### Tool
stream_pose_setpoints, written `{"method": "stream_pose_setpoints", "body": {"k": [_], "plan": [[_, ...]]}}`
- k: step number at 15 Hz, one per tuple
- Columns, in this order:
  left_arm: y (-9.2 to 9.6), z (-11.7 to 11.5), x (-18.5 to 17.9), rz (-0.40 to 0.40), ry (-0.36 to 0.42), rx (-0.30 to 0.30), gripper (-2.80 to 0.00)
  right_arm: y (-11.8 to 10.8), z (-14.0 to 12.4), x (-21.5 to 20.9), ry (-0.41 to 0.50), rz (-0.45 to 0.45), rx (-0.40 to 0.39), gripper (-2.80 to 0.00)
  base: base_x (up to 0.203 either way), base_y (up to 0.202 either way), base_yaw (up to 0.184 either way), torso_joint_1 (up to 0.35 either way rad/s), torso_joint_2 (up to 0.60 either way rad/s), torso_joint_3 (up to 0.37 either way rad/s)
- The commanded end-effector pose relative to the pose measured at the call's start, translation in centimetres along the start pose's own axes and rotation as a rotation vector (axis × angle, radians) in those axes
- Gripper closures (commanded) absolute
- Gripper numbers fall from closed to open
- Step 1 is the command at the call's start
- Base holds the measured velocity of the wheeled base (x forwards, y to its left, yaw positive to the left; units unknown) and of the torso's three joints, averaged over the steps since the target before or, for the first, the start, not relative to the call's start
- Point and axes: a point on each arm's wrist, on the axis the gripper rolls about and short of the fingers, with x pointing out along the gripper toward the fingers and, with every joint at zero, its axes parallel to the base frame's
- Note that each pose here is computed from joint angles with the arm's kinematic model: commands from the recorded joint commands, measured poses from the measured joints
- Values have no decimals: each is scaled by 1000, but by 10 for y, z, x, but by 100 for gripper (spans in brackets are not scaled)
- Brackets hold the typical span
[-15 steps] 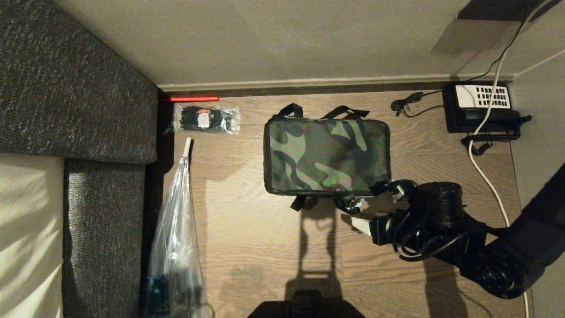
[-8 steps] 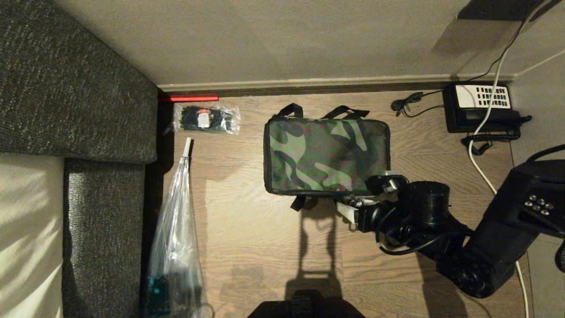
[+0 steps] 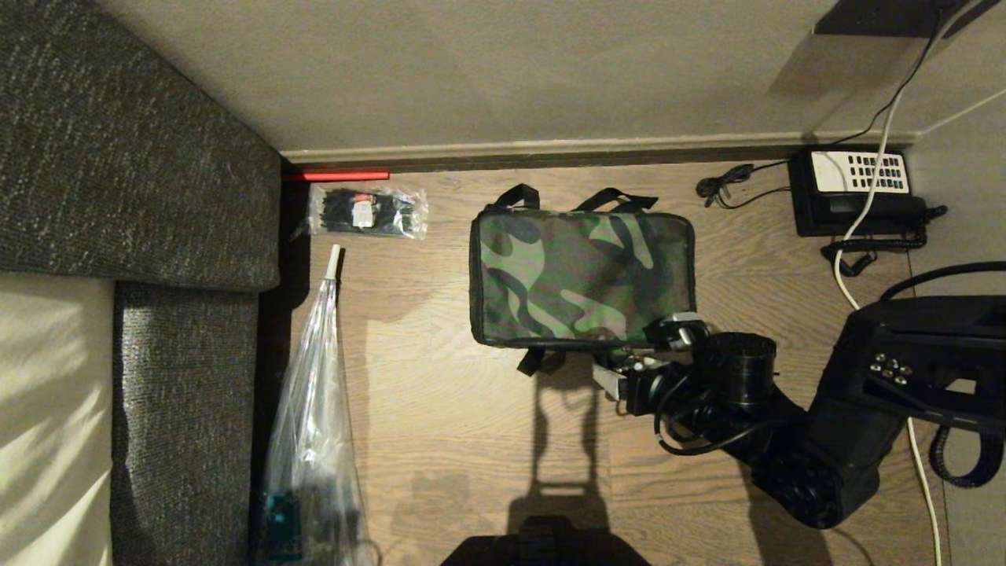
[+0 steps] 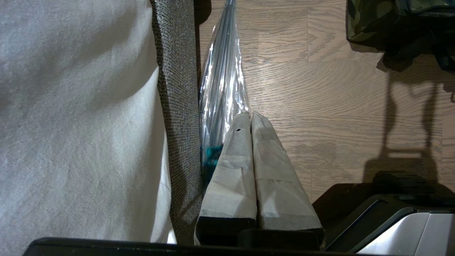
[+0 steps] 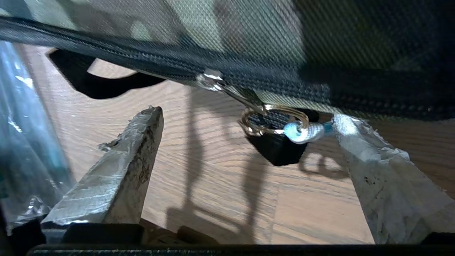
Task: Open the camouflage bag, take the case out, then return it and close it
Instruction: Open the top of the storage box
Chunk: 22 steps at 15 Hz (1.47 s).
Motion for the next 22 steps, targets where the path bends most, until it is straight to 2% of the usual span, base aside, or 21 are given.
{"method": "stream_pose_setpoints", "body": {"k": [1, 5, 8, 12, 13, 19, 22], "plan": [[0, 0, 0, 0, 0, 1, 0, 0, 1, 0, -7, 0, -14, -280, 0, 0, 0, 0, 0, 0], [0, 0, 0, 0, 0, 0, 0, -4, 9, -2, -41, -14, -24, -280, 0, 0, 0, 0, 0, 0], [0, 0, 0, 0, 0, 1, 0, -13, 15, -5, -61, -39, -70, -280, 0, 0, 0, 0, 0, 0], [0, 0, 0, 0, 0, 1, 0, -16, 13, -3, -65, -44, -80, -280, 0, 0, 0, 0, 0, 0], [0, 0, 0, 0, 0, 1, 0, -16, 12, -3, -63, -44, -80, 0, 0, 0, 0, 0, 0, 0], [0, 0, 0, 0, 0, 1, 0, -17, 7, -2, -43, -45, -83, 0, 0, 0, 0, 0, 0, 0], [0, 0, 0, 0, 0, 1, 0, -16, 8, -5, -39, -43, -117, 0, 0, 0, 0, 0, 0, 0]]}}
